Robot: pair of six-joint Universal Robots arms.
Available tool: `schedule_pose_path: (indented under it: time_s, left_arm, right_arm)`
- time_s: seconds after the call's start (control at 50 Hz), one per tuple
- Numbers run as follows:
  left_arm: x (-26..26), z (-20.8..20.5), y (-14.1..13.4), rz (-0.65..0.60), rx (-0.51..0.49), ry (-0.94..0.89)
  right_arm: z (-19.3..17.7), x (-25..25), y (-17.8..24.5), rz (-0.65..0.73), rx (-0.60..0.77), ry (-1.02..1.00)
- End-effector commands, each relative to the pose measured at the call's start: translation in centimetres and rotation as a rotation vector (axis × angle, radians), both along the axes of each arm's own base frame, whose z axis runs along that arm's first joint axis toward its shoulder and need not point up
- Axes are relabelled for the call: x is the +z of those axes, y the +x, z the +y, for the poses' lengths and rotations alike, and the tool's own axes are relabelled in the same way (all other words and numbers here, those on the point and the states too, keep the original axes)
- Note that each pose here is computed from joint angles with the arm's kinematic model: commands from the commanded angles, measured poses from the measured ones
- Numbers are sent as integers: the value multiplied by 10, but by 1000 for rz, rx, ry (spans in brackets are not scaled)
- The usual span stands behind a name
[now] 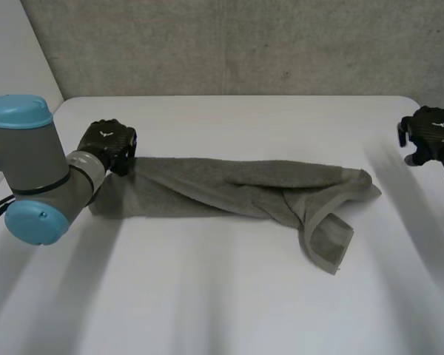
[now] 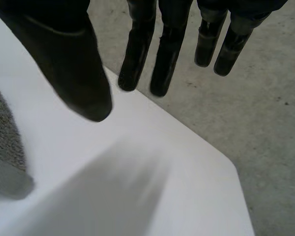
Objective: Fold the towel.
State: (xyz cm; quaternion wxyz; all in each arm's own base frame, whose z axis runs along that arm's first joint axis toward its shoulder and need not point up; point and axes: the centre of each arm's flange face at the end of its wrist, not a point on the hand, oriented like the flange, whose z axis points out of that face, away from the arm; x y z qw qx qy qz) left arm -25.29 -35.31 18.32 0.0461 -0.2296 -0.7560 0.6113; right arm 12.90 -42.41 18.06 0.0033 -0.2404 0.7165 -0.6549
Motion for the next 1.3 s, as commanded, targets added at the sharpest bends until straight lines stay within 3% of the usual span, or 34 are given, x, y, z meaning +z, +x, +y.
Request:
schedule_pose_path:
  time_s: [0.02, 0.12, 0.16, 0.32, 0.36, 0.44, 0.48, 0.62, 0.78, 0.92, 1.02, 1.06, 1.08, 1.12, 1.22, 1.3]
  left_arm:
    - [4, 2, 0, 51, 16, 8]
    - [12, 9, -5, 54, -7, 2]
    - [33, 18, -4, 67, -18, -39]
    - [50, 44, 0, 70, -34, -54]
    - [44, 58, 1, 60, -43, -27]
    - [33, 77, 4, 42, -74, 19]
    - [23, 90, 5, 21, -115, 44]
    - [4, 105, 2, 3, -157, 40]
    - [3, 105, -3, 13, -173, 0]
    - [-1, 100, -5, 11, -174, 2]
    - [-7, 95, -7, 7, -172, 15]
    - [-10, 94, -7, 3, -173, 22]
    - [-10, 94, -7, 3, -173, 22]
    - [-10, 94, -7, 3, -173, 22]
    - [-12, 92, -5, 3, -164, 27]
    - [-11, 90, -4, 3, -160, 22]
  right_arm:
    - [21, 5, 23, 0, 77, 20]
    - [51, 23, 47, 1, 155, -6]
    - [76, 33, 61, 9, 250, -26]
    - [133, 26, 80, 116, 458, -40]
    - [133, 26, 80, 117, 458, -39]
    - [155, 7, 83, 217, 513, -33]
    - [167, -9, 83, 340, 545, -49]
    - [167, -37, 86, 441, 606, -63]
    - [165, -55, 100, 448, 657, -114]
    - [151, -39, 108, 414, 661, -177]
    - [119, -7, 111, 232, 571, -167]
    - [86, 16, 104, 48, 423, -151]
    - [86, 16, 104, 47, 422, -151]
    - [52, 35, 91, -81, 222, -197]
    - [23, 32, 67, -13, 29, -199]
    - [17, 24, 59, 75, -8, -175]
